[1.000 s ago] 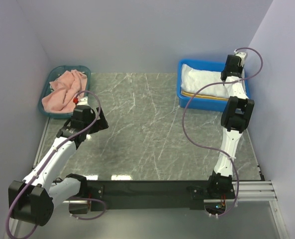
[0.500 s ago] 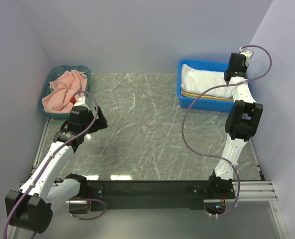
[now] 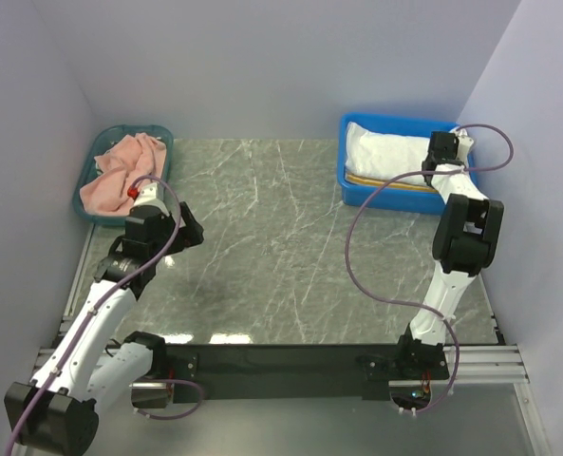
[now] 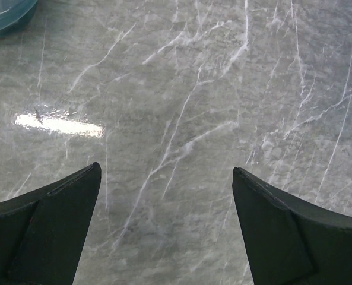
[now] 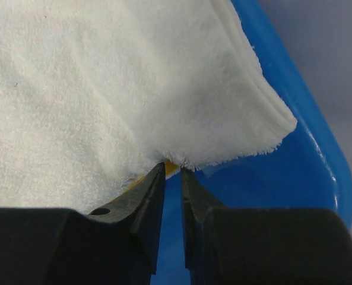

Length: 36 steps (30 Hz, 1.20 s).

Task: Fold and stack the towels
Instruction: Smooth out wrinkles on the folded towel, then grab crumpled towel

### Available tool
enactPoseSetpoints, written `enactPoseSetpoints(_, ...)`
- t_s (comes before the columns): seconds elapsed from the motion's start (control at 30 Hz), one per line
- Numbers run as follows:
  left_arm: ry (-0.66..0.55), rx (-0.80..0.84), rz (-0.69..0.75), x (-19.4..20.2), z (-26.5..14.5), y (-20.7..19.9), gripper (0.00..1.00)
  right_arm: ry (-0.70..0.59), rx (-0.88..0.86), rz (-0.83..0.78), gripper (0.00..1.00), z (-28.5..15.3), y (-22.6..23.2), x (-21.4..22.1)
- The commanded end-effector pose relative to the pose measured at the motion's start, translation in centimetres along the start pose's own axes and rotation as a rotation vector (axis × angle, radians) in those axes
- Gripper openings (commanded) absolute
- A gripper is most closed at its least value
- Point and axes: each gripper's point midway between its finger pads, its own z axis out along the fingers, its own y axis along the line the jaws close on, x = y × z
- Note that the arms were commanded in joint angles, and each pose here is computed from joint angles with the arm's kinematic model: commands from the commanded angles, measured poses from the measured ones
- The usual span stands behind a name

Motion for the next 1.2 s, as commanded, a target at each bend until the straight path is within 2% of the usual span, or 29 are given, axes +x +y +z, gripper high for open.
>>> enactPoseSetpoints(0.0,-0.033,0.021,0.007,-0.6,-0.2,-0.2,0.98,-0.065,-0.031,0.109,0.24,-2.1,-0.3,-3.4)
enactPoseSetpoints(0.13,-0.045,0.021,0.006,-0.9,-0.4,-0.2,0.99,-0.113,-0.109,0.154,0.24,-6.0,-0.2,-5.8)
enactPoseSetpoints(0.17,-0.050,0.018,0.004,-0.9,-0.5,-0.2,0.99,-0.146,-0.143,0.191,0.25,-8.1,-0.5,-7.1)
enactPoseSetpoints(0.23,-0.058,0.012,0.003,-1.1,-0.6,-0.1,0.99,-0.145,-0.221,0.200,0.26,-10.2,0.1,-6.9)
enactPoseSetpoints(0.27,-0.064,0.010,0.001,-1.3,-0.7,-0.1,0.99,-0.178,-0.265,0.227,0.27,-12.8,-0.1,-7.9)
enactPoseSetpoints(0.33,-0.077,-0.005,-0.005,-1.6,-0.8,0.2,1.00,-0.166,-0.336,0.231,0.32,-14.8,0.2,-6.8)
enactPoseSetpoints(0.37,-0.084,-0.008,-0.012,-1.7,-0.8,0.2,0.99,-0.199,-0.444,0.246,0.37,-18.0,0.6,-7.6)
enactPoseSetpoints(0.4,-0.089,-0.014,-0.016,-1.8,-0.8,0.3,0.99,-0.201,-0.489,0.246,0.44,-19.4,0.8,-7.3)
enactPoseSetpoints(0.5,-0.112,-0.045,-0.048,-2.6,-0.7,0.6,0.99,-0.188,-0.666,0.234,0.59,-24.0,1.2,-4.9)
enactPoseSetpoints(0.57,-0.117,-0.100,-0.074,-3.6,-0.5,0.9,0.99,-0.218,-0.823,0.237,0.64,-28.4,1.3,-4.6)
enactPoseSetpoints(0.6,-0.114,-0.112,-0.069,-4.0,-0.5,0.9,0.99,-0.196,-0.868,0.235,0.67,-29.1,1.5,-3.1)
enactPoseSetpoints(0.7,-0.133,-0.178,-0.077,-6.2,-0.2,1.1,0.99,-0.243,-1.052,0.243,0.75,-34.0,1.3,-2.1)
enactPoseSetpoints(0.77,-0.149,-0.223,-0.080,-7.9,0.1,1.2,0.99,-0.282,-1.113,0.268,0.77,-36.0,0.9,-0.9)
enactPoseSetpoints(0.8,-0.159,-0.241,-0.093,-8.7,0.2,1.5,0.99,-0.275,-1.134,0.262,0.83,-36.3,1.4,0.6)
enactPoseSetpoints(0.87,-0.185,-0.279,-0.106,-10.6,0.8,1.9,0.99,-0.343,-1.218,0.276,0.87,-39.0,1.2,0.6)
enactPoseSetpoints(0.93,-0.226,-0.324,-0.144,-13.1,0.9,3.2,1.00,-0.328,-1.315,0.244,0.91,-40.6,2.0,2.3)
enactPoseSetpoints(1.07,-0.228,-0.436,-0.186,-15.6,3.9,6.9,0.99,-0.300,-1.385,0.161,0.91,-41.3,3.4,4.6)
enactPoseSetpoints(1.1,-0.262,-0.505,-0.214,-16.8,4.0,9.5,0.99,-0.294,-1.392,0.144,0.91,-41.3,3.7,5.0)
enactPoseSetpoints(1.13,-0.277,-0.531,-0.224,-17.7,4.3,10.3,0.99,-0.294,-1.403,0.113,0.91,-41.4,4.0,5.5)
enactPoseSetpoints(1.17,-0.244,-0.578,-0.232,-17.2,6.0,12.0,0.99,-0.269,-1.418,0.085,0.91,-41.7,4.5,6.4)
